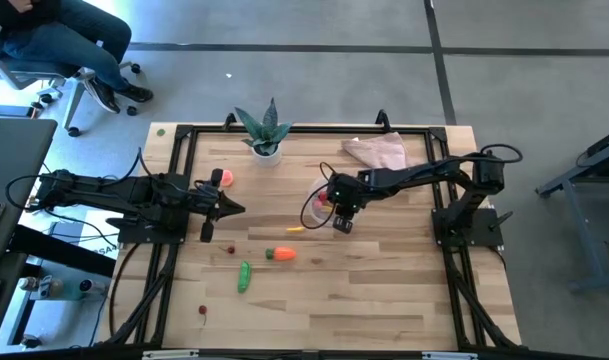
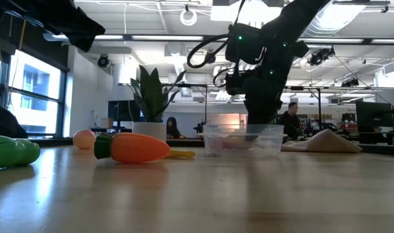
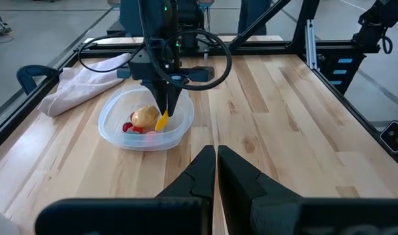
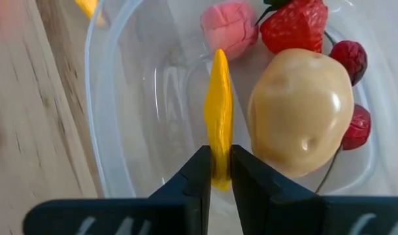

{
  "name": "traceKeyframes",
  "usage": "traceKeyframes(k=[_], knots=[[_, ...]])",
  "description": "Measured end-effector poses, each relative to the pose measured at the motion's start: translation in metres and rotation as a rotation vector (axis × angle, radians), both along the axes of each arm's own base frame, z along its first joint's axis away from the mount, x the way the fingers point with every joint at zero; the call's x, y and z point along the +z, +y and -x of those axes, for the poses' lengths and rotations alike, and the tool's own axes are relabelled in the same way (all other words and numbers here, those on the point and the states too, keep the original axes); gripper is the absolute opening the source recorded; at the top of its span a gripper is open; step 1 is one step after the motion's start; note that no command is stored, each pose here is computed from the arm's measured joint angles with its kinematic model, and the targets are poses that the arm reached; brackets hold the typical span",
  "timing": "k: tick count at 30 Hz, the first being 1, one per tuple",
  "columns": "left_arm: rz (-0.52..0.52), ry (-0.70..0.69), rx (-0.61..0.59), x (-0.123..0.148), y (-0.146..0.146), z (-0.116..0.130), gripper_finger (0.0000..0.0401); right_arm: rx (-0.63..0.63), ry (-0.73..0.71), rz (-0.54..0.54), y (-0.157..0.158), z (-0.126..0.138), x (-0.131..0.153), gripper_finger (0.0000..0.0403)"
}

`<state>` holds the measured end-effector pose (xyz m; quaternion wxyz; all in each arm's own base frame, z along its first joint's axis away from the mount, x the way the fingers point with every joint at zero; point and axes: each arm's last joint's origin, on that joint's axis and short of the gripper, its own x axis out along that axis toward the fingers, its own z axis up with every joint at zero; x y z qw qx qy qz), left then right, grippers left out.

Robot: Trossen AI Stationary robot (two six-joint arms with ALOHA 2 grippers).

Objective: Pick and placing Produce into tupperware
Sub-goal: Put the yellow corn into the transparent bin, then put the pink peach into the transparent bin

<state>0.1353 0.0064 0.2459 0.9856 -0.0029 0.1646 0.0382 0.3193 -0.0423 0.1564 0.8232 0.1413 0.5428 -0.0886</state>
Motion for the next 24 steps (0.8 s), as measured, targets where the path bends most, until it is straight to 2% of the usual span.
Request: traceKeyframes(k=[12,24], knots=[[0.0,0.0,0.0,0.0,0.0,0.0,0.0007,-0.004,0.001,0.004,-0.0001,0.0001,0.0,0.0083],[0.0,0.001,0.0,-0.0001,0.0,0.0,0.0007,0.017,0.004,-0.024,0.0008,-0.0002,0.002,0.0085]])
